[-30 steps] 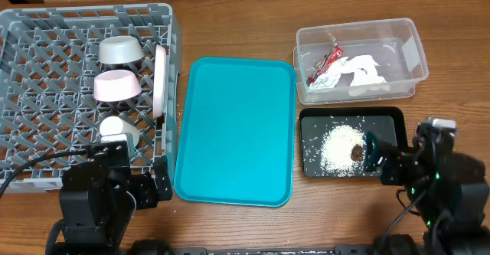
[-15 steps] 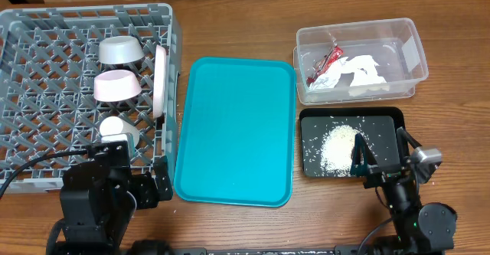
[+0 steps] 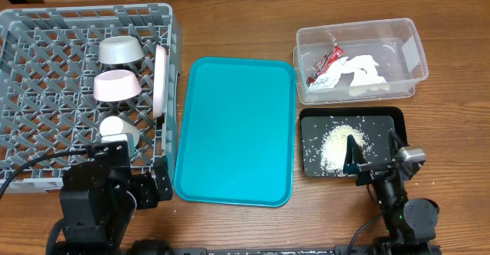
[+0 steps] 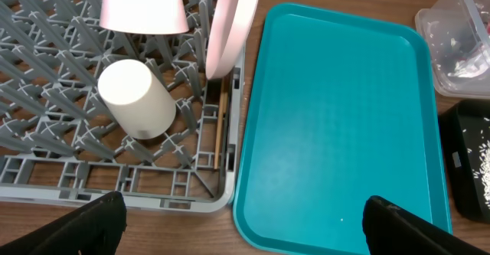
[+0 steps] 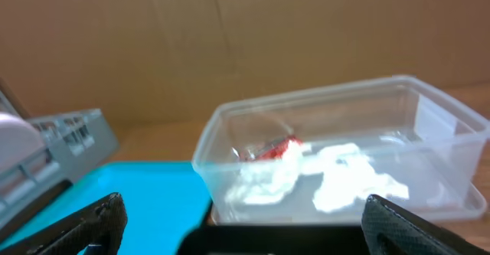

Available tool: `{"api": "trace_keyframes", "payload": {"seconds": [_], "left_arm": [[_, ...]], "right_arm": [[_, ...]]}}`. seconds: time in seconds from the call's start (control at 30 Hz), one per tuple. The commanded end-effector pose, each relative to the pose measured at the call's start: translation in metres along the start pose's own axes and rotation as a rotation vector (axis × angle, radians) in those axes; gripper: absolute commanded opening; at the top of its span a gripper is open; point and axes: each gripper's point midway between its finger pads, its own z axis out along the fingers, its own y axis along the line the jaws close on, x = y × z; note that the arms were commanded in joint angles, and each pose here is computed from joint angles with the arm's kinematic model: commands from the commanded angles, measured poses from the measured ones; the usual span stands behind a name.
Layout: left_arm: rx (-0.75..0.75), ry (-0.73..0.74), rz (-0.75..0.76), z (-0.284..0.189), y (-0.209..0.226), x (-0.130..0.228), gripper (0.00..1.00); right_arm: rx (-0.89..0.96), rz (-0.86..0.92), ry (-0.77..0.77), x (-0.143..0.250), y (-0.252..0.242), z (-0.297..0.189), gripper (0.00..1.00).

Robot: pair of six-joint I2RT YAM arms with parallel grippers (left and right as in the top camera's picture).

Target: Sort waste into correct bins and load items into the dishwasher

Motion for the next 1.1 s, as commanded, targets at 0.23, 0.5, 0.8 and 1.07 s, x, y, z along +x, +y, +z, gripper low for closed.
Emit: {"api": "trace_keyframes", "payload": {"seconds": [0.23,0.5,0.8,1.07], "left_arm": [[-0.011,-0.002,0.015,0.0001,0.0017,0.0003,1.00],[-0.011,-0.002,0.014,0.0001,0.0018,0.0002,1.00],[-0.011,-0.002,0.014,0.0001,0.0018,0.0002,1.00],[-0.011,-0.002,0.014,0.0001,0.0018,0.0002,1.00]], "right_arm": [[0.020,-0.092,0.013,0.0059,-0.0039,-0.0001,1.00],[0.019,-0.092,0.013,0.0060,-0.0038,-0.0001,1.00],[0.020,-0.092,0.013,0.0060,-0.0039,-0.0001,1.00],[0.019,-0.092,0.013,0.0060,-0.0038,-0.0001,1.00]]}}
